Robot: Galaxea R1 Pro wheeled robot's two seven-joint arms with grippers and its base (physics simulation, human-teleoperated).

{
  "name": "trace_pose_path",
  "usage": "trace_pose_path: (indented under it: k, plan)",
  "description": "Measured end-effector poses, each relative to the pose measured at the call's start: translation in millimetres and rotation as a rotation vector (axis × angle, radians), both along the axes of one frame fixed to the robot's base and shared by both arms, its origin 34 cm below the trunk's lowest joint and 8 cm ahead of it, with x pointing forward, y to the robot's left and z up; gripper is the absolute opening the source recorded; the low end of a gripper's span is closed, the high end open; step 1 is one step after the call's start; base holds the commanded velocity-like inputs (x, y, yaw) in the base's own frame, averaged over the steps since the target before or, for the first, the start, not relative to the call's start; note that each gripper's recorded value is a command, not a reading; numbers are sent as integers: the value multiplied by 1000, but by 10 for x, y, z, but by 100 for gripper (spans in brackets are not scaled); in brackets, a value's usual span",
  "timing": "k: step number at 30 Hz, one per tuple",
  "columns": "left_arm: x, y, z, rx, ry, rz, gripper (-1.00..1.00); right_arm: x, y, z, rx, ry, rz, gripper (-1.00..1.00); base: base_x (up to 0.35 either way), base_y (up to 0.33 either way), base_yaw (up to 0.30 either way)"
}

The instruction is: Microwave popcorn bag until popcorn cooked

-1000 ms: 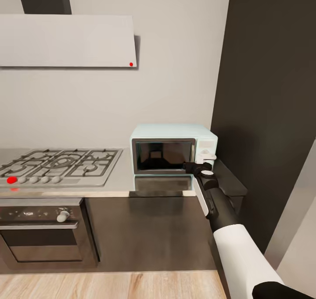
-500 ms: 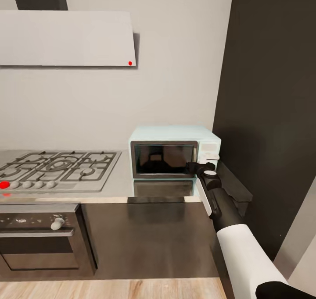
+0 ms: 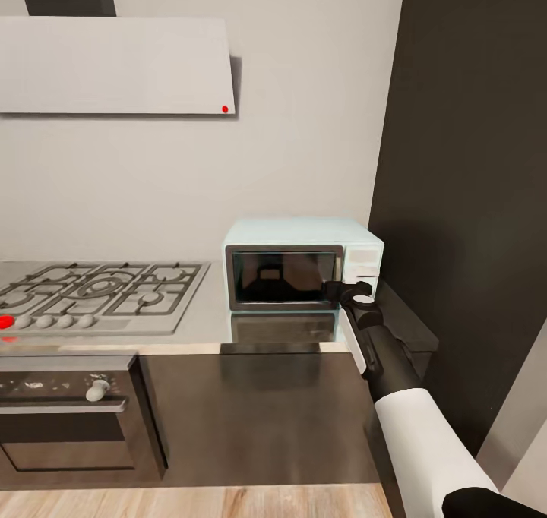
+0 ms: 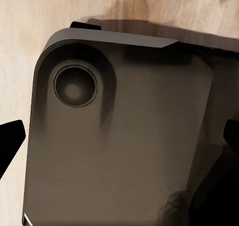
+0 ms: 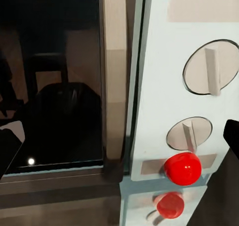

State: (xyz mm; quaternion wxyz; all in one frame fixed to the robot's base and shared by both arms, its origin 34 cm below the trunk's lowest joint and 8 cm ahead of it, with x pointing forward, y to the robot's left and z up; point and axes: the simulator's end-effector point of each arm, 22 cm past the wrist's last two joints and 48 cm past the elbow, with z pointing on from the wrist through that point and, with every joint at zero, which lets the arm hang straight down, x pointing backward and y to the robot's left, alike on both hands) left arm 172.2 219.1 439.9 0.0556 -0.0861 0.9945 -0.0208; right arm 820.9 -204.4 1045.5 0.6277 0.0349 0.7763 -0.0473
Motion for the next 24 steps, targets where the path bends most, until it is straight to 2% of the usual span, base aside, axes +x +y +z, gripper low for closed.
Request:
trace_pose_path:
  k: [8, 24]
  plan:
    - [-1, 0, 0, 0, 0, 0, 100, 0, -10, -3, -1, 1, -1, 100, 9, 0, 0]
    - [1, 0, 0, 0, 0, 0, 100, -1, -10, 0, -1, 0, -1, 100, 100, 0, 0]
